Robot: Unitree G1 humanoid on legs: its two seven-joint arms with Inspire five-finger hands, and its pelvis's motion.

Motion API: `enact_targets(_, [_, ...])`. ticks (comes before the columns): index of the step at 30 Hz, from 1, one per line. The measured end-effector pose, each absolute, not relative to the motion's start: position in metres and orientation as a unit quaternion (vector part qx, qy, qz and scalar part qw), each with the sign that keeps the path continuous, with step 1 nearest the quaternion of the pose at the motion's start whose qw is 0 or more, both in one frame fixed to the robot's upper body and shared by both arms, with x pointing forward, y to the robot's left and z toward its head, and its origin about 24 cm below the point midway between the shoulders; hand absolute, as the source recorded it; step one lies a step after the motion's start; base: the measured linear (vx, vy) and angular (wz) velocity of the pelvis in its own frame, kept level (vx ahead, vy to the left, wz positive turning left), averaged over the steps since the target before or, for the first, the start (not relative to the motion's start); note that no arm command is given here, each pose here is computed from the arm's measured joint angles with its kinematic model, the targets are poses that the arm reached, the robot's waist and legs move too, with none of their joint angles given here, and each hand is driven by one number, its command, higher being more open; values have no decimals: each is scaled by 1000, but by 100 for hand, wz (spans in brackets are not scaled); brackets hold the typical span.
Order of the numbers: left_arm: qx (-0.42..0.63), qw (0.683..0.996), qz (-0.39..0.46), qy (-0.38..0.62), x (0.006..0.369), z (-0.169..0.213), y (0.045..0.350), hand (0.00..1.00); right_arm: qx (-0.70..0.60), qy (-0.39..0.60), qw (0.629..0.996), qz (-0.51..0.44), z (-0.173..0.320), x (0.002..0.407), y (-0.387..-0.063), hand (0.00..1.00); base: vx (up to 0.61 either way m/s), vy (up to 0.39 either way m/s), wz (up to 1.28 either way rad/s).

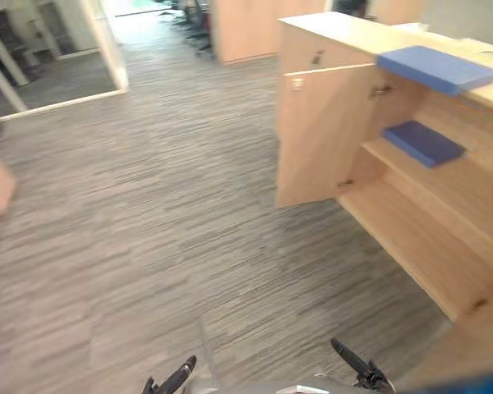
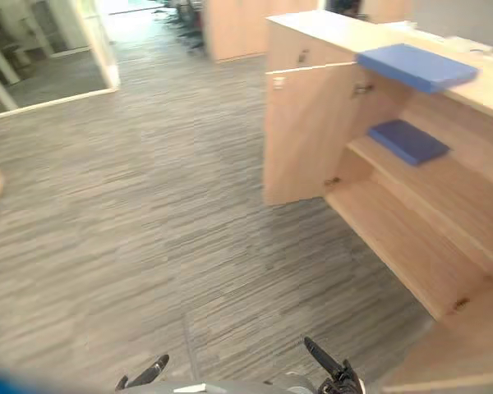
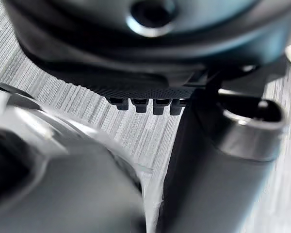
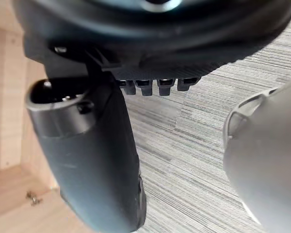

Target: Walk over to the cabinet, pick up the folder, carry it to the office cabinet, place the folder inside the office cabinet, then close the office cabinet door

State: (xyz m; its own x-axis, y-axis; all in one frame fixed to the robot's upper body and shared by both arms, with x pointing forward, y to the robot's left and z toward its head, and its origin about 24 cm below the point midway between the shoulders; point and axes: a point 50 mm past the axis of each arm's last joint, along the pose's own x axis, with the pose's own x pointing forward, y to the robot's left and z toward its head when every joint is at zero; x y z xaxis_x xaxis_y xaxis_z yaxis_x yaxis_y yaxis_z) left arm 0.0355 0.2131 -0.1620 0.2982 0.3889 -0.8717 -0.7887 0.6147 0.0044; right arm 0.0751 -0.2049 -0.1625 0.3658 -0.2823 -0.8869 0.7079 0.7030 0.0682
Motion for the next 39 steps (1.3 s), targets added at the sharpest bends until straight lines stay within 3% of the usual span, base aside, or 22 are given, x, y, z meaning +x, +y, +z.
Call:
enact_targets(7, [-235,773,402,431,41,-160,210,100,154,477,839,-212,-158,102,-191,100,354,126,-147])
enact_targets(14, [-228,762,434,424,37,-159,221,100,168,495,836,-166,-162,101,-160,100,439,290,-104])
enact_targets(18, [-228,759,429,434,37,-160,217,100,198,483,823,-223,-162,93,-178,100,300,287,-79])
enact_targets(21, [-196,782,394,441,44,-159,220,100,190,480,819,-251,-162,86,-195,100,222,178,-10])
enact_targets(26, [-191,809,361,423,78,-155,216,100,191,463,827,-254,-160,96,-199,100,95,0,-58])
enact_targets(29, [-186,817,349,421,79,-154,218,100,198,498,801,-266,-167,74,-196,100,95,-187,-12])
enact_targets(32, [-211,800,350,439,70,-160,197,100,170,518,787,-290,-167,49,-218,100,249,-279,34])
enact_targets(39, [-224,771,394,448,46,-162,206,100,146,526,793,-269,-167,50,-218,100,322,-203,18])
